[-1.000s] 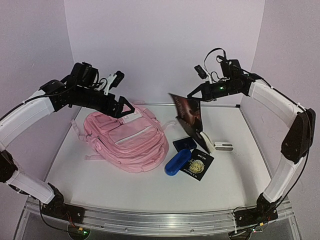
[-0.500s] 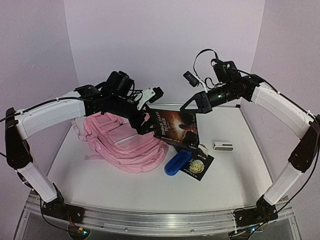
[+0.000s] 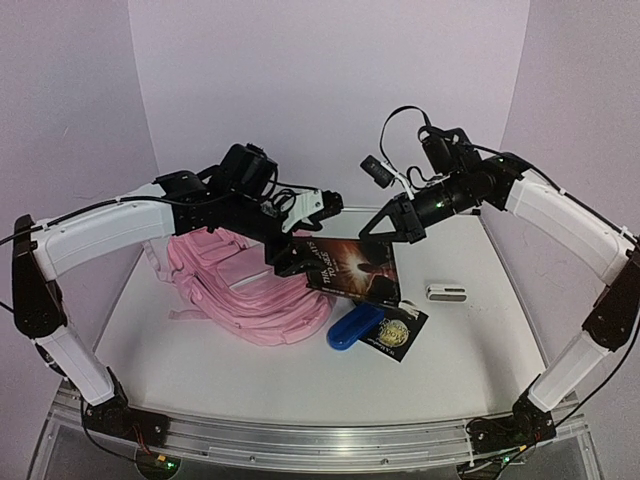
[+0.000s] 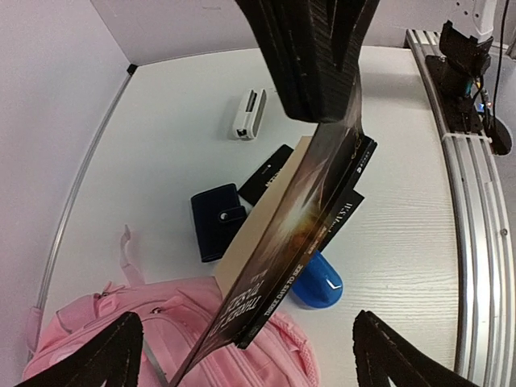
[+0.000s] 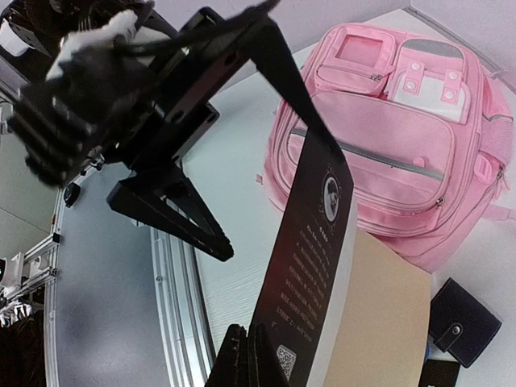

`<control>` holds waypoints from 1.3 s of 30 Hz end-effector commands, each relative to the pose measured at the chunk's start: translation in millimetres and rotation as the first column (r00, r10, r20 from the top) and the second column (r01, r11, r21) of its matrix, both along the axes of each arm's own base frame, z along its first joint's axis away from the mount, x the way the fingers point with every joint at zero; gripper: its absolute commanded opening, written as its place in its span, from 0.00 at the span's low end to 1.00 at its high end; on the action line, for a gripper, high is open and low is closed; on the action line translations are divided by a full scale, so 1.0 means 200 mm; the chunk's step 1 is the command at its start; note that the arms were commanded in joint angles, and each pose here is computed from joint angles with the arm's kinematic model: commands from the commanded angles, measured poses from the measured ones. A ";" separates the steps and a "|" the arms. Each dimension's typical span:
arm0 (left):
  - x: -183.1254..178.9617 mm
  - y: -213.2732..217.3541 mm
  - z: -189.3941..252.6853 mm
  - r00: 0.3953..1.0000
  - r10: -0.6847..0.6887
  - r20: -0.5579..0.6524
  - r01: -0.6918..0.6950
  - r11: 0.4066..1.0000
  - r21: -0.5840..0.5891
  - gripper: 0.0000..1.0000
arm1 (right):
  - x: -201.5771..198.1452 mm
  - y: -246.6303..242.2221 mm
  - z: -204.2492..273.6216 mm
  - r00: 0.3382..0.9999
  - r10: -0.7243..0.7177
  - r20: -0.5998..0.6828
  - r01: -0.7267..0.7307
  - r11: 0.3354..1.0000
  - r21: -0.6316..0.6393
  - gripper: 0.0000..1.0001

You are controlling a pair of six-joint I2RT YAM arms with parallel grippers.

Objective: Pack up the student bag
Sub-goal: Pick up the book from the center of the board.

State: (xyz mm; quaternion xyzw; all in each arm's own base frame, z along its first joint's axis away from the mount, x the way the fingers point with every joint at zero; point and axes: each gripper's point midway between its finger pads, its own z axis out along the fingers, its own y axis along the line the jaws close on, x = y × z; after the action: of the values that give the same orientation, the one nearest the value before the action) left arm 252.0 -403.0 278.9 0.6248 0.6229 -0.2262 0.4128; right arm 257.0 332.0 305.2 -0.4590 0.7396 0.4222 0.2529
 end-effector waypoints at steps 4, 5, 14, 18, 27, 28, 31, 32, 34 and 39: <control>-0.03 -0.13 -0.02 0.995 -0.098 0.036 0.097 0.995 0.023 0.57 | -0.07 -0.02 0.14 0.997 0.023 0.076 -0.028 0.998 0.054 0.00; -0.02 -0.13 -0.01 0.996 -0.082 0.032 0.082 0.997 0.016 0.49 | -0.06 -0.02 0.14 0.997 0.017 0.081 -0.021 0.998 0.051 0.00; 0.18 -0.10 0.26 0.984 0.175 -0.033 -0.178 0.976 -0.128 0.00 | 0.25 -0.13 0.30 0.928 -0.271 0.255 0.278 0.961 0.010 0.91; 0.32 0.00 0.41 0.939 0.327 -0.108 -0.341 0.923 -0.178 0.00 | 0.46 -0.31 0.47 0.841 -0.468 0.272 0.464 0.882 0.083 0.98; 0.46 0.44 0.92 0.756 0.652 -0.049 -0.629 0.705 -0.327 0.00 | 0.59 -0.49 0.54 0.821 -0.554 0.139 0.529 0.830 0.178 0.98; 0.45 0.47 0.96 0.743 0.668 -0.041 -0.640 0.692 -0.333 0.00 | 0.58 -0.47 0.51 0.838 -0.534 0.115 0.512 0.841 0.174 0.98; 0.42 0.54 1.04 0.722 0.691 -0.035 -0.662 0.675 -0.327 0.00 | 0.57 -0.40 0.38 0.880 -0.476 0.008 0.468 0.869 0.163 0.98; 0.41 0.56 1.04 0.715 0.698 -0.034 -0.672 0.673 -0.311 0.00 | 0.58 -0.38 0.34 0.887 -0.461 -0.040 0.461 0.872 0.163 0.98; 0.40 0.57 1.04 0.697 0.716 -0.035 -0.693 0.661 -0.287 0.00 | 0.58 -0.34 0.26 0.893 -0.432 -0.129 0.449 0.877 0.171 0.98; 0.43 0.48 0.75 0.693 0.714 -0.102 -0.721 0.681 -0.128 0.00 | 0.58 -0.29 0.01 0.875 -0.399 -0.275 0.452 0.877 0.163 0.98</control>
State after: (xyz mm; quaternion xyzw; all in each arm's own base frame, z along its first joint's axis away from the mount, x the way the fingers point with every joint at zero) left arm 341.1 -301.9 450.6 0.3042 0.7795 -0.1017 0.5381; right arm 373.9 259.3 329.5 -0.2181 0.8085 0.4289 0.3389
